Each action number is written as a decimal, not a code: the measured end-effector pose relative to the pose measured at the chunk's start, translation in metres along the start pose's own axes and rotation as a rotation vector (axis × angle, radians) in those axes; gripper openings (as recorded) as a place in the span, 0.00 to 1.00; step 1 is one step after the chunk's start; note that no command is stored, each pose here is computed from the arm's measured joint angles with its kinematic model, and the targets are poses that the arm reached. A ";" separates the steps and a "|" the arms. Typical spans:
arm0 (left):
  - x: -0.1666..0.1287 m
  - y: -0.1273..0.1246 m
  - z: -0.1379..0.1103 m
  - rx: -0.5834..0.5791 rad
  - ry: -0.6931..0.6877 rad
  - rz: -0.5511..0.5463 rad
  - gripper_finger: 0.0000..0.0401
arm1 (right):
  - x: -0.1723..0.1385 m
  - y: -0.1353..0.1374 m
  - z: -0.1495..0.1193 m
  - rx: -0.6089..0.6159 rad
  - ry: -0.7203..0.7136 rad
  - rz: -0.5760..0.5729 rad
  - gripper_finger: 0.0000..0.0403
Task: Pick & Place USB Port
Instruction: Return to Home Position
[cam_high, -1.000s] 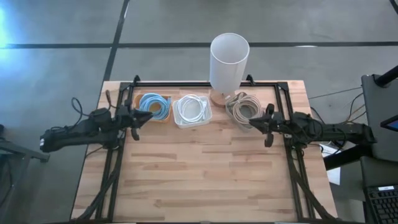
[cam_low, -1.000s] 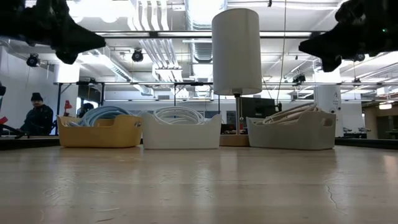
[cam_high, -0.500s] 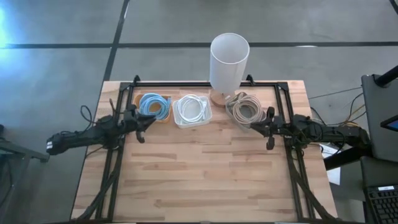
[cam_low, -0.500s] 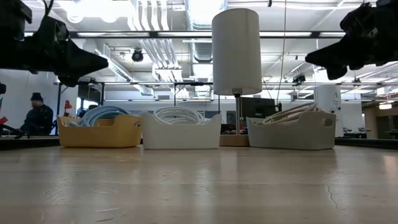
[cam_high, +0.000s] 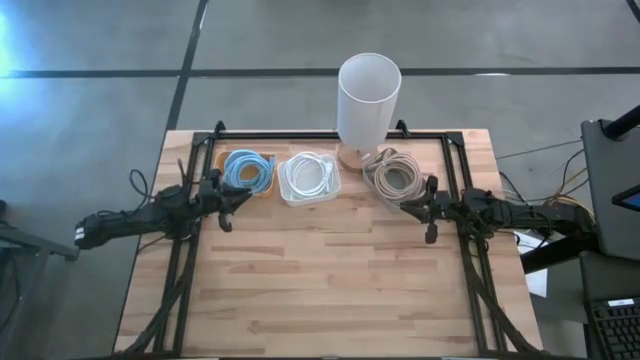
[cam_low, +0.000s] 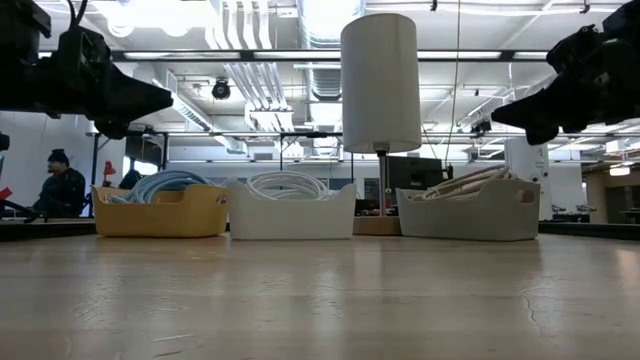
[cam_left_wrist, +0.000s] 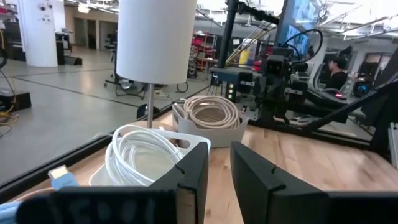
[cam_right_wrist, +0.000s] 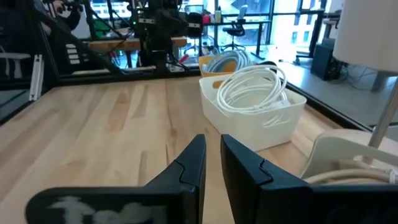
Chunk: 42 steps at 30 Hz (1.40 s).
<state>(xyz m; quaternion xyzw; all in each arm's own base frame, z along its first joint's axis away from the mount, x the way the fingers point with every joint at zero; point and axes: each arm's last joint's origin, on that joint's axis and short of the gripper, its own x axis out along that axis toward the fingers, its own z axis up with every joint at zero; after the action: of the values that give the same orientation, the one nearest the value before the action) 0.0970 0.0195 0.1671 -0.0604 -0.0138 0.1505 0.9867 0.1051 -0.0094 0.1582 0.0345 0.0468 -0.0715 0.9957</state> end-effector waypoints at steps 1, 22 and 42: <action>0.000 0.000 0.000 0.001 0.005 0.001 0.19 | 0.000 0.000 0.000 -0.007 0.000 0.000 0.12; 0.001 0.000 -0.001 0.019 0.008 0.003 0.19 | 0.000 0.000 -0.001 -0.020 0.010 -0.009 0.12; 0.001 0.000 -0.001 0.019 0.009 0.004 0.19 | 0.000 0.000 -0.001 -0.020 0.010 -0.010 0.12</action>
<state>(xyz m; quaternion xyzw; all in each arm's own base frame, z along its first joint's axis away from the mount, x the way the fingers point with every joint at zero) 0.0978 0.0197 0.1657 -0.0519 -0.0081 0.1522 0.9870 0.1050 -0.0097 0.1573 0.0247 0.0525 -0.0757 0.9954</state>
